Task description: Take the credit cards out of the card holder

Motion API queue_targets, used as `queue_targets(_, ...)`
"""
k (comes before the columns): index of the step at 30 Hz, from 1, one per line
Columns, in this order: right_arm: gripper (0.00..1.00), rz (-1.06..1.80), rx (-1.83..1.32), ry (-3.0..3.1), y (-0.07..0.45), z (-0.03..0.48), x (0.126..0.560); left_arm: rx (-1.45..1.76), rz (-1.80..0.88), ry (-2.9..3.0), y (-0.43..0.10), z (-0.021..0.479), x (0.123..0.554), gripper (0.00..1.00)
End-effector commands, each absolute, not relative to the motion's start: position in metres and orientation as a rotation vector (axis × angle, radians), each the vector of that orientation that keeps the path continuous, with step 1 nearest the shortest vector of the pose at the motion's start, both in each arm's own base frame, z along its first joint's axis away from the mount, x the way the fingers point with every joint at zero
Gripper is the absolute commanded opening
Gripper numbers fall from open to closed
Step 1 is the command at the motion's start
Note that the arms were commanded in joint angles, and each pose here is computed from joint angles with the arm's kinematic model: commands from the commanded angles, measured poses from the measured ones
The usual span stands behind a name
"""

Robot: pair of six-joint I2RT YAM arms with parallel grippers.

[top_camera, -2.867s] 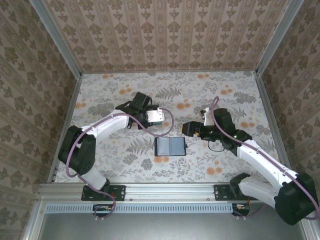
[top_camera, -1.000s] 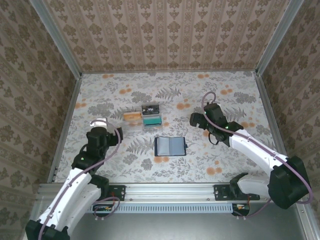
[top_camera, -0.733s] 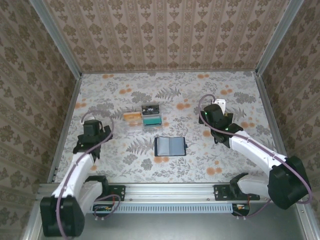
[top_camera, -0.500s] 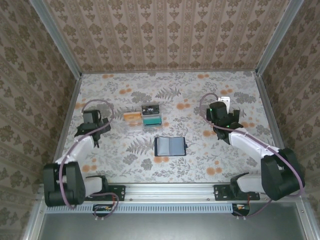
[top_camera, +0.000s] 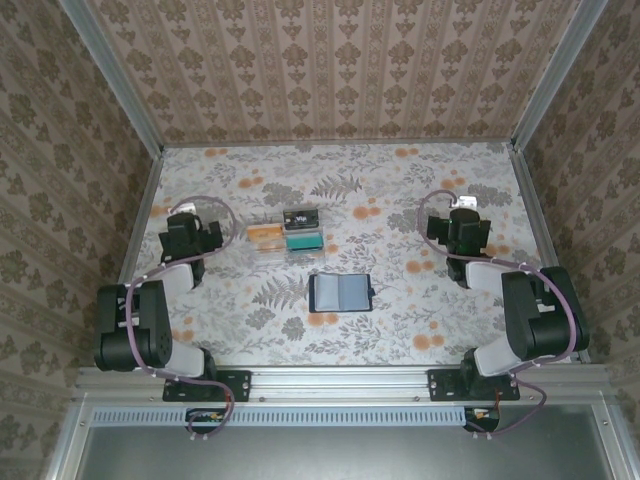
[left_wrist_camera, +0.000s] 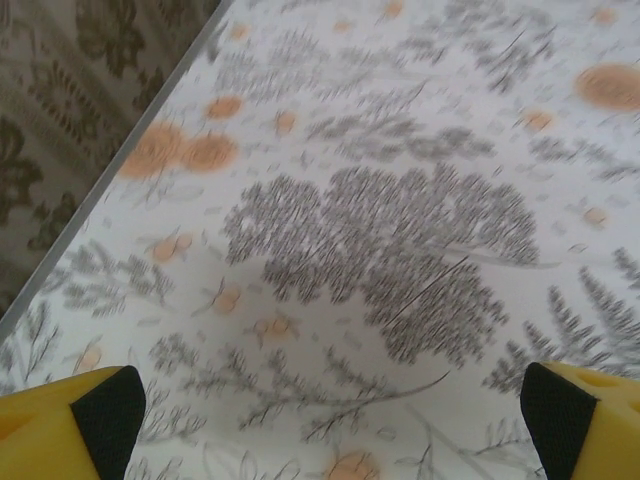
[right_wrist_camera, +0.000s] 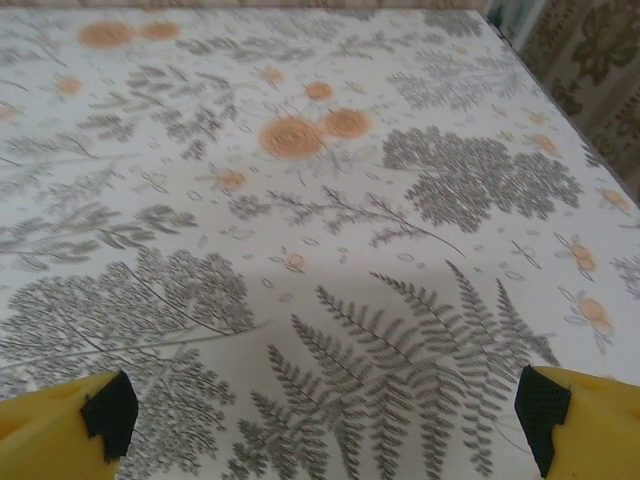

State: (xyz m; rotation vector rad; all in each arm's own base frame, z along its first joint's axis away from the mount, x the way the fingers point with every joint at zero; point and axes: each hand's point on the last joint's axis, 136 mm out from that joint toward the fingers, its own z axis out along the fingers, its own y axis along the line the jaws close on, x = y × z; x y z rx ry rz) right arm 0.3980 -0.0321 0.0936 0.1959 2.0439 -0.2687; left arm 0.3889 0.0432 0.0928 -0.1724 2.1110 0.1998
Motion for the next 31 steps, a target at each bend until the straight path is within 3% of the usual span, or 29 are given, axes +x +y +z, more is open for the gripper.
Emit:
queue_targets(1, 1.0, -0.143, 0.132, 1.935, -0.015, 0.107, 0.401, -0.092, 0.116, 1.965, 0.029, 0.109, 0.389, 1.0)
queue_targets(10, 1.0, -0.124, 0.137, 1.901, -0.016, 0.1, 0.397, 0.051, 0.065, 1.924, 0.004, 0.094, 0.397, 1.0)
queue_targets(31, 1.0, -0.123, 0.138, 1.902, -0.016, 0.099, 0.396, 0.063, 0.117, 1.927, 0.001, 0.095, 0.398, 1.0)
